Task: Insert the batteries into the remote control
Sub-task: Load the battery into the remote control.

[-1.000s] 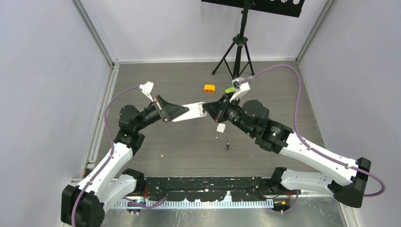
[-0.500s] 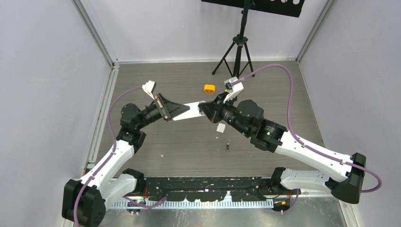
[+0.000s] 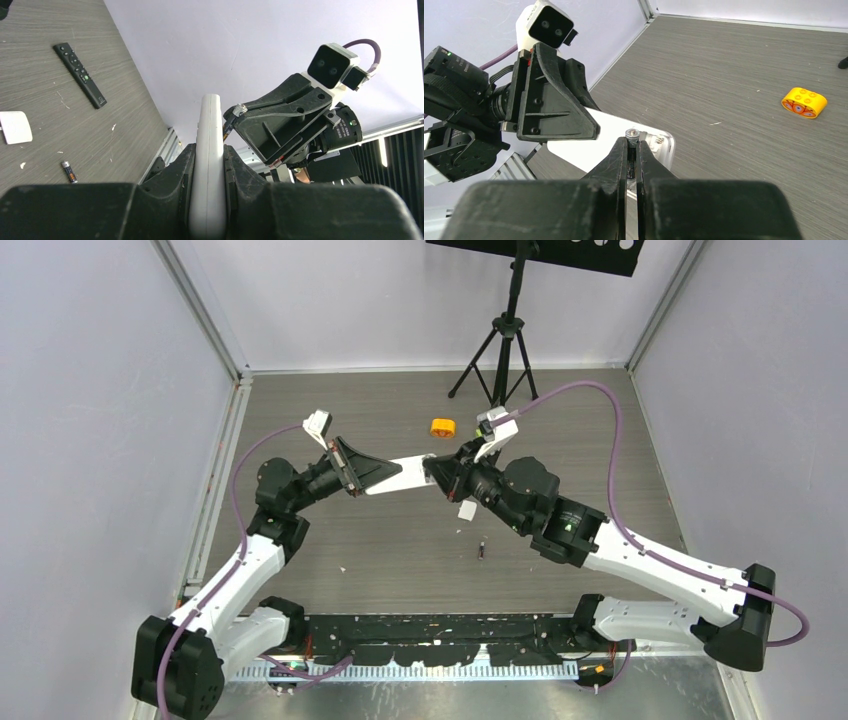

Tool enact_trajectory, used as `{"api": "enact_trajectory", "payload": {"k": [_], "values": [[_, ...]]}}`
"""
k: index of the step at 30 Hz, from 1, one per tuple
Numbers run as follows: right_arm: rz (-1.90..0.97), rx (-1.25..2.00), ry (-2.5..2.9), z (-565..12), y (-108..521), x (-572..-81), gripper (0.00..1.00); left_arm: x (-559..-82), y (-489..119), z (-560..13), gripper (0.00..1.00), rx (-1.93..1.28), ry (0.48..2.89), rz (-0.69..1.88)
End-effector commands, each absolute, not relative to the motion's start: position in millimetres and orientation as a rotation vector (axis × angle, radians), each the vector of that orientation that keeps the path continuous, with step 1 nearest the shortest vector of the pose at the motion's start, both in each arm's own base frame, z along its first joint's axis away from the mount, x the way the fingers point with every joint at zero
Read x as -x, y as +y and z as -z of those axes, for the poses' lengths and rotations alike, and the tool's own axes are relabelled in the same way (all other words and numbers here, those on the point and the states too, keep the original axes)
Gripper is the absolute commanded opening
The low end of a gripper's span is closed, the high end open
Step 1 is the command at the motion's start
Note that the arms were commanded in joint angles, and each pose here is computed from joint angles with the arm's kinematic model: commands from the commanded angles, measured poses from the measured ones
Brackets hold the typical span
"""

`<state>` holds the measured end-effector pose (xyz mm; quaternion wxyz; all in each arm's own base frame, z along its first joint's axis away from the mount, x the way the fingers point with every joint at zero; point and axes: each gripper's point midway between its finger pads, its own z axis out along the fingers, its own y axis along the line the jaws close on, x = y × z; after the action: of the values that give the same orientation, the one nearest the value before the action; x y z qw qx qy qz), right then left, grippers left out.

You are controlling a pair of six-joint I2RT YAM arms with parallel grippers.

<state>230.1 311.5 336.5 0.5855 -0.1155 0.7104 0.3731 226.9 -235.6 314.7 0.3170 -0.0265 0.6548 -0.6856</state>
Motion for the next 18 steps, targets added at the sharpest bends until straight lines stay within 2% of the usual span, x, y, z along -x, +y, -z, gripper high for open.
{"api": "enact_trajectory", "payload": {"k": [1,7,12,18], "values": [[-0.848,0.241,1.623,-345.7,306.4,-234.0,0.04,-220.2,-235.6,-344.4,0.00,-0.024,1.615,1.827],[-0.889,0.300,1.634,-341.8,317.5,-227.8,0.05,-220.4,-235.4,-346.3,0.00,-0.021,1.609,1.829],[-0.906,0.376,1.648,-334.4,324.4,-220.5,0.23,-219.7,-235.1,-352.1,0.00,-0.011,1.591,1.855],[-0.884,0.342,1.656,-335.3,320.7,-224.7,0.28,-218.7,-235.3,-356.5,0.00,-0.010,1.578,1.877]]}}
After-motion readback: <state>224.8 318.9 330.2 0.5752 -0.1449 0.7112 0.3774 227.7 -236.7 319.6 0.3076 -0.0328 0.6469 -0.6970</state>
